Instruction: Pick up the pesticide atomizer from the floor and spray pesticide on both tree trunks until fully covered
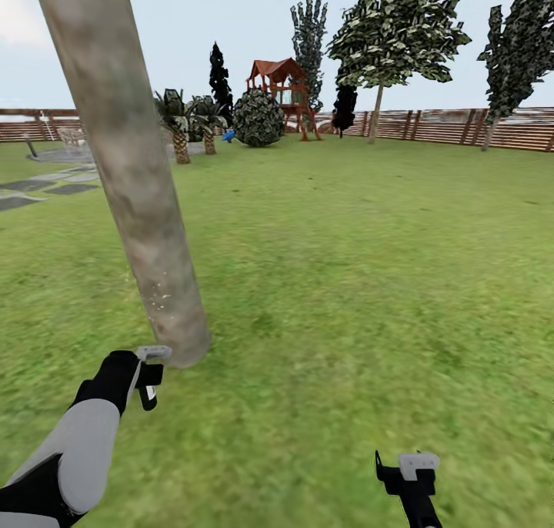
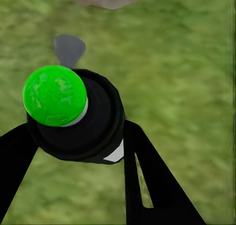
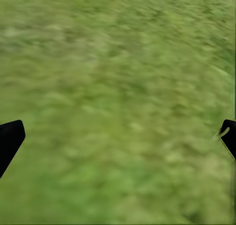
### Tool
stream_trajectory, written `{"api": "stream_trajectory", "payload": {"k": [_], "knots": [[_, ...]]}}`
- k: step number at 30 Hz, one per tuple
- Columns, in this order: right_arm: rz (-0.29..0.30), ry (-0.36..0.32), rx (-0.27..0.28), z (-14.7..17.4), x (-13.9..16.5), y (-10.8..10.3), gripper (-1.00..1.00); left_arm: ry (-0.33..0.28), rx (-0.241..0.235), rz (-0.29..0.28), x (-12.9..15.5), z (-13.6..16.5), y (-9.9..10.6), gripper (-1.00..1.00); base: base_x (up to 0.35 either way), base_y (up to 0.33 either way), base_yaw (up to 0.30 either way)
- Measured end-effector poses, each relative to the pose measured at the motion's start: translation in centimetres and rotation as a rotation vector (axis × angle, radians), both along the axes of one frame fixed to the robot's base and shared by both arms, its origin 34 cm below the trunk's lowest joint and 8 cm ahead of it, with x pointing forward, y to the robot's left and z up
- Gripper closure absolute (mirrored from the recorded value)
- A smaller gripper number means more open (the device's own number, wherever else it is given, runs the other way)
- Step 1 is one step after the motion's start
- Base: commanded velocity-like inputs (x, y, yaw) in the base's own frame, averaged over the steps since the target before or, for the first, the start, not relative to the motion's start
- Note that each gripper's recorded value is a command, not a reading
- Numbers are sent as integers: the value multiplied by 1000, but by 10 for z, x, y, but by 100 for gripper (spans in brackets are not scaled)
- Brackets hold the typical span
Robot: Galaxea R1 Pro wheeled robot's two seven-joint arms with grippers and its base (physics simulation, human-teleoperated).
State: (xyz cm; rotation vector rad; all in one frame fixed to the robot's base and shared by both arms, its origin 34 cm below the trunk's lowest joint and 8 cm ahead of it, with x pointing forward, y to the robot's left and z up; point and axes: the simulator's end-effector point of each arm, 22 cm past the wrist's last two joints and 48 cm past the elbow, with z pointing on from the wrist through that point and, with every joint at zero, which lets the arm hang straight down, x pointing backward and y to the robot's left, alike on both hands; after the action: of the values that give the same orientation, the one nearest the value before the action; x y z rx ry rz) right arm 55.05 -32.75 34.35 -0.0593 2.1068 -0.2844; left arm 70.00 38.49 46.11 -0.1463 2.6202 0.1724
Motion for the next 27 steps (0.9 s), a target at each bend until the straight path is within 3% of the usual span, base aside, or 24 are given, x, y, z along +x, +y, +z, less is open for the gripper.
{"api": "stream_trajectory", "payload": {"k": [14, 27], "knots": [[0, 0, 0, 0, 0, 0, -100, 1, 1, 1, 0, 0, 1, 100, 119, -259, 7], [0, 0, 0, 0, 0, 0, -100, 2, 2, 3, -1, 0, 2, 100, 123, -266, 255]]}}
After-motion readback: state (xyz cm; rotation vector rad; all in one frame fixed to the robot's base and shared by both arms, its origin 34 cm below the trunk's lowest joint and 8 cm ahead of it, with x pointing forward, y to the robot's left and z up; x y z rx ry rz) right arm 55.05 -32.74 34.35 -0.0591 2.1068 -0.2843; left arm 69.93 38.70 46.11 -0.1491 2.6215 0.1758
